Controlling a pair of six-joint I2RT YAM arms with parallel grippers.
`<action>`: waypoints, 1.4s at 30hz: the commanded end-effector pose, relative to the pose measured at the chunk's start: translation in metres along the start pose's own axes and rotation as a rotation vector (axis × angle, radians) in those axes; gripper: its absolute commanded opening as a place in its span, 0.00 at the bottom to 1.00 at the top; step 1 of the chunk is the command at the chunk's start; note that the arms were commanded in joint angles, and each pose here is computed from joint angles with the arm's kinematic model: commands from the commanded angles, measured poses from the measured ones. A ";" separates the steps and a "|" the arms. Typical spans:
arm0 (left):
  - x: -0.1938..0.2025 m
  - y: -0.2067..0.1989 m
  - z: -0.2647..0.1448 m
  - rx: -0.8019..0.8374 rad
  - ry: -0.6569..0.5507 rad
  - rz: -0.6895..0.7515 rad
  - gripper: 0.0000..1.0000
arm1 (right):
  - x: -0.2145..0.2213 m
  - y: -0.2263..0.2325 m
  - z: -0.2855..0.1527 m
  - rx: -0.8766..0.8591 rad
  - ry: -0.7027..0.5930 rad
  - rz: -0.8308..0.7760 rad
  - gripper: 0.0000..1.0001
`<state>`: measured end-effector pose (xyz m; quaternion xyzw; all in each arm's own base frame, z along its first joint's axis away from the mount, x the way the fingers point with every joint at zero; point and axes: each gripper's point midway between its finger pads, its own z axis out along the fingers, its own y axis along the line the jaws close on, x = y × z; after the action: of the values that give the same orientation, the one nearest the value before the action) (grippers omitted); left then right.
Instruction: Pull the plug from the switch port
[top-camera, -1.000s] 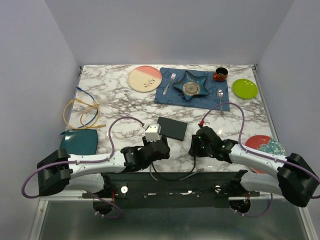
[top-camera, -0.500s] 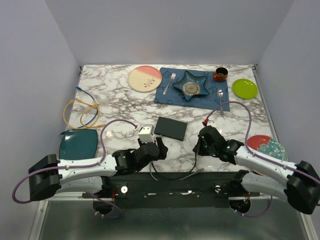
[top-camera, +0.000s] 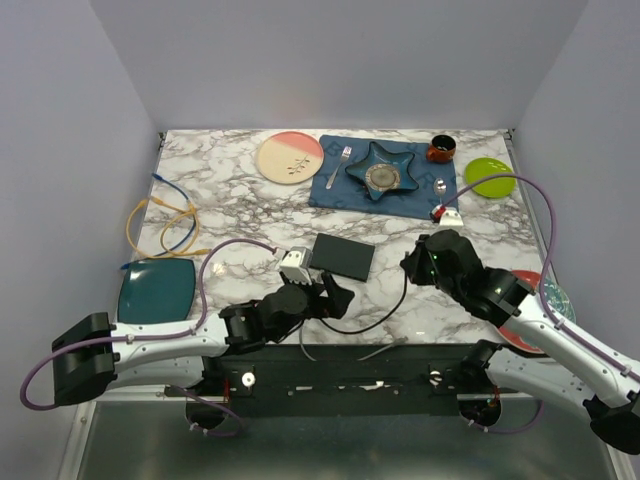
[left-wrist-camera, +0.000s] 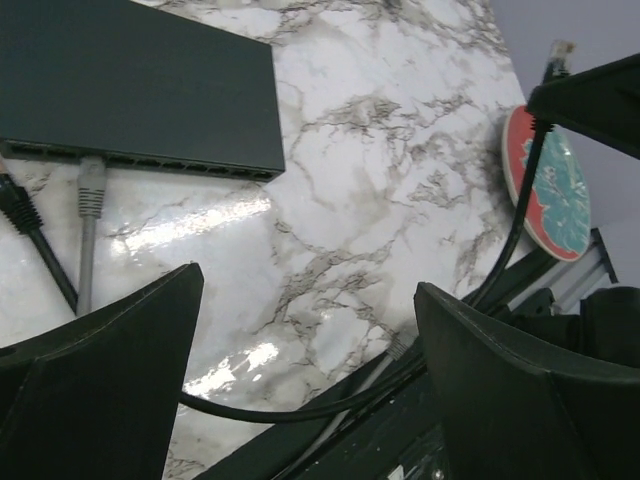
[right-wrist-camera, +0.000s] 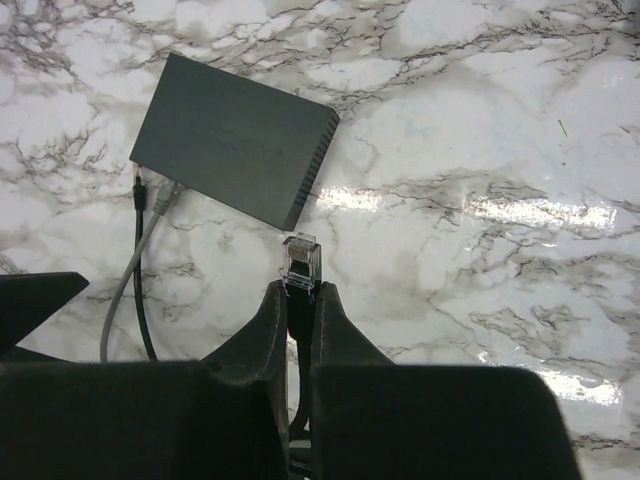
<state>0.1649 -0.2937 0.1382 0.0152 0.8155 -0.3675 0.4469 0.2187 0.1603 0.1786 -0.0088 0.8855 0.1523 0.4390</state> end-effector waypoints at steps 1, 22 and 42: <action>-0.005 -0.052 -0.005 0.255 -0.003 0.031 0.99 | 0.004 0.001 -0.004 -0.009 0.023 -0.015 0.01; 0.065 -0.107 0.023 0.392 0.200 0.297 0.51 | -0.021 0.051 -0.022 -0.216 0.031 0.042 0.04; 0.056 -0.201 -0.030 0.827 0.324 0.242 0.00 | -0.050 0.020 -0.040 -0.106 -0.137 0.100 0.51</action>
<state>0.0639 -0.4250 0.1707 0.3202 0.7185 -0.5227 0.3286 0.2106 0.1756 0.2352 -0.0004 0.8514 0.2418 0.4655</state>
